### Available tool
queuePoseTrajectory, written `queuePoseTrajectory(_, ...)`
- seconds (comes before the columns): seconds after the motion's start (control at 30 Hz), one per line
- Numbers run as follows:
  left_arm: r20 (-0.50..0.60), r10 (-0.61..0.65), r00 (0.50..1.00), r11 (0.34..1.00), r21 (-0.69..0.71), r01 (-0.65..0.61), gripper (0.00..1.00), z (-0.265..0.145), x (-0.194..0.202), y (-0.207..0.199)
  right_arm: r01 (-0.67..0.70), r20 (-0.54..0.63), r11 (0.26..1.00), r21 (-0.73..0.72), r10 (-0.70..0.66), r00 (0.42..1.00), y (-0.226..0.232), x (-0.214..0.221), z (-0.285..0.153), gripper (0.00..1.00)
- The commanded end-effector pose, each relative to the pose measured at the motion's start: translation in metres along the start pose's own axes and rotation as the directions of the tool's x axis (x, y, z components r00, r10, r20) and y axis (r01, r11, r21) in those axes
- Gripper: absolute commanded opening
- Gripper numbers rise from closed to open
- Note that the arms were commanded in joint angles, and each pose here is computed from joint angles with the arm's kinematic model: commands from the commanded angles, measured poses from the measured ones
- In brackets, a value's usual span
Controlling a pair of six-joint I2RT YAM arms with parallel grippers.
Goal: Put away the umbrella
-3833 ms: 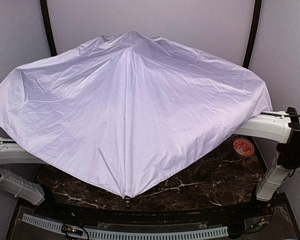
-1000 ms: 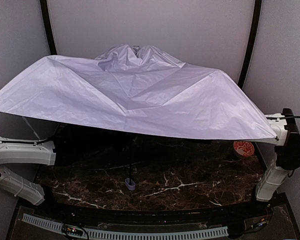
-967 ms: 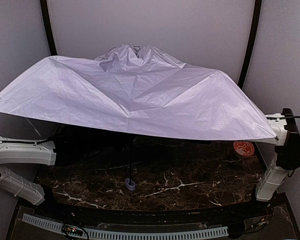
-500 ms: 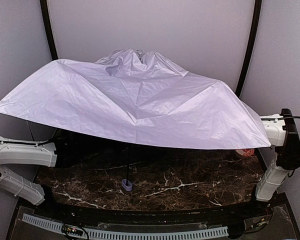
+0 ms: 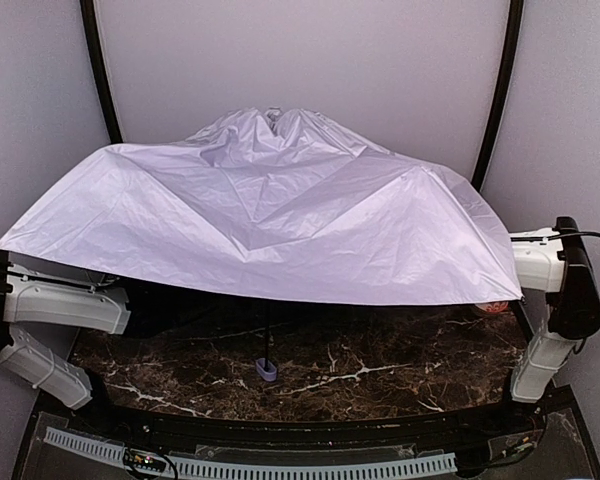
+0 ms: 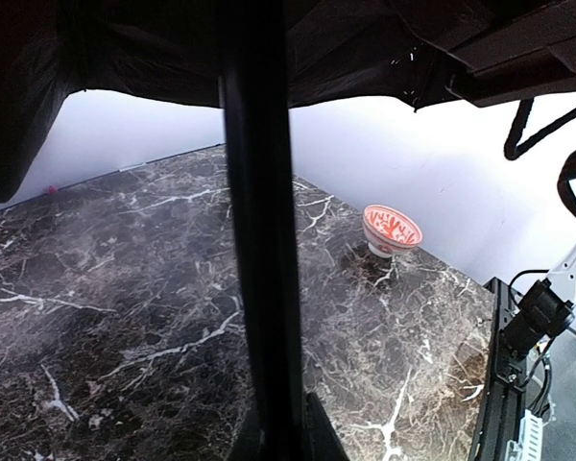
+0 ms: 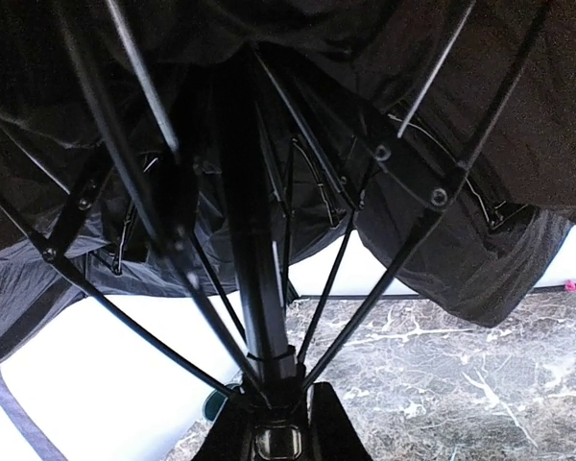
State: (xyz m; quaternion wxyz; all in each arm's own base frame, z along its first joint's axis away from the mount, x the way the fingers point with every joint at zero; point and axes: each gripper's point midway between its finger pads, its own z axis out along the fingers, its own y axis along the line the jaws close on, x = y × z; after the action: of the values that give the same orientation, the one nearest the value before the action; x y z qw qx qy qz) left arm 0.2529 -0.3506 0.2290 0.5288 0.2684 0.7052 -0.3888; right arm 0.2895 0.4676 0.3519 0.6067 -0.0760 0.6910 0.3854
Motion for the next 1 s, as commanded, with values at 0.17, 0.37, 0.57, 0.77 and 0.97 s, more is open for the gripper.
queuePoseTrajectory(0.17, 0.551, 0.142, 0.822, 0.959, 0.129, -0.252, 0.00, -0.054, -0.151, -0.062, 0.159, -0.512, 0.986, 0.053, -0.110, 0.852, -0.053, 0.164, -0.031, 0.03)
queuePoseTrajectory(0.37, 0.400, 0.183, 0.898, 0.938, 0.203, -0.282, 0.05, -0.040, -0.107, -0.067, 0.222, -0.259, 0.970, 0.098, -0.191, 0.947, -0.064, 0.065, -0.025, 0.03)
queuePoseTrajectory(0.57, 0.245, 0.225, 0.943, 0.905, 0.307, -0.295, 0.42, -0.036, -0.070, -0.078, 0.265, 0.017, 0.950, 0.165, -0.271, 0.962, -0.067, -0.035, -0.049, 0.03)
queuePoseTrajectory(0.77, 0.134, 0.319, 0.938, 0.843, 0.412, -0.346, 0.43, -0.064, -0.035, -0.097, 0.264, 0.148, 0.915, 0.306, -0.319, 0.936, -0.111, -0.094, -0.075, 0.02)
queuePoseTrajectory(0.97, 0.082, 0.411, 0.908, 0.760, 0.518, -0.392, 0.41, -0.101, -0.029, -0.119, 0.195, 0.280, 0.910, 0.367, -0.308, 0.909, -0.147, -0.151, -0.092, 0.02)
